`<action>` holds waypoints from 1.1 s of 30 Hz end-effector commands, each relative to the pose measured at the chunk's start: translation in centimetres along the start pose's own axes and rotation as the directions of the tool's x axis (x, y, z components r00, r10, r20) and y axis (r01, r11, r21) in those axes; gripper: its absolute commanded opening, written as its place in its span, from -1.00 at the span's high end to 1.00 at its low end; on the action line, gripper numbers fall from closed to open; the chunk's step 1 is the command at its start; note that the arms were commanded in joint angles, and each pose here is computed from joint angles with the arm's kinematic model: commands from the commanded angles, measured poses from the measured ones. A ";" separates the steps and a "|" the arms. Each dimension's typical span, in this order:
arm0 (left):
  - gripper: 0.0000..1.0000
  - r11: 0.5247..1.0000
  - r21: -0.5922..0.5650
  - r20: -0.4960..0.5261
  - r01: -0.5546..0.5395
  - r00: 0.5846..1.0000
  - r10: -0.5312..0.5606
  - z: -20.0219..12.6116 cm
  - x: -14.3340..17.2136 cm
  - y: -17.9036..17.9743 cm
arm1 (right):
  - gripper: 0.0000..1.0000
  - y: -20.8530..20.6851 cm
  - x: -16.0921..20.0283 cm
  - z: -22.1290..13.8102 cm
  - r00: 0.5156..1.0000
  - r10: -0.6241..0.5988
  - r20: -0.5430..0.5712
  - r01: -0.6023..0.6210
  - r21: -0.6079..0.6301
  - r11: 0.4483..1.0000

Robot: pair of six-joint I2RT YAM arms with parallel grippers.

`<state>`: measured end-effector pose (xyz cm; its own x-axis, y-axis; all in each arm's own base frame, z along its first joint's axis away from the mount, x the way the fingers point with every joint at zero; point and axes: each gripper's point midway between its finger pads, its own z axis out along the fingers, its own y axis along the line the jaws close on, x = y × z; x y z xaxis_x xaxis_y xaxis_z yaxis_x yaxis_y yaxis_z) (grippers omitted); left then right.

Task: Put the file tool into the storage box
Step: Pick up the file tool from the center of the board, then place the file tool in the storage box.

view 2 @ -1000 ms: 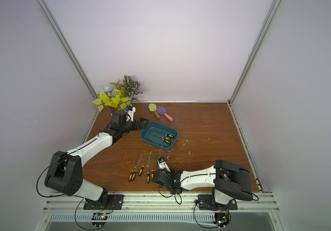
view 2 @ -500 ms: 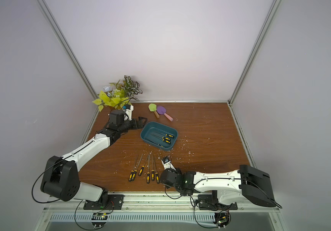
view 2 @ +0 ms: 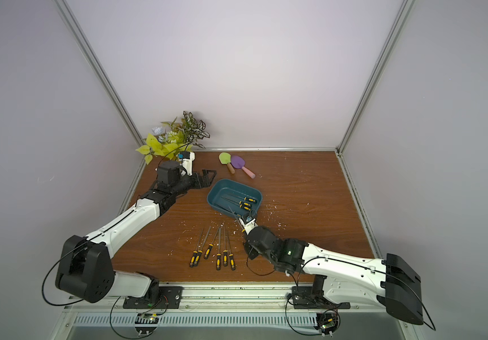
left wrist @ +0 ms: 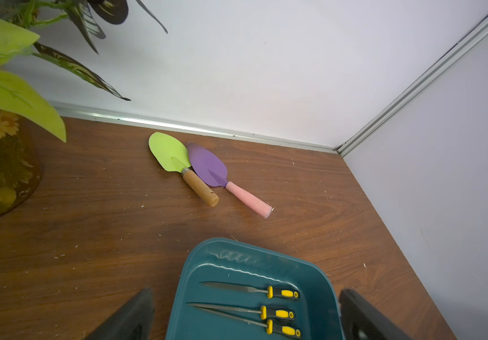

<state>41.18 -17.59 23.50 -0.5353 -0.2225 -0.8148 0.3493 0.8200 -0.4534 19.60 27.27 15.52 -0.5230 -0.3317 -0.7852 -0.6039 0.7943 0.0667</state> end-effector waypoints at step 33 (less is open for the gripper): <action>-0.99 0.999 0.018 -0.043 0.032 0.999 -0.031 1.5 1.3 0.4 | 0.79 -12.2 -5.6 17.2 0.918 -0.342 -0.199 0.372 0.142 0.917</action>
<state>41.53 -18.10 21.53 -0.5822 -0.2202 -0.7827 0.3367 0.8109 -0.4786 38.21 28.29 6.36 -0.4413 -0.6834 -0.5815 -0.7070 0.6639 -0.2436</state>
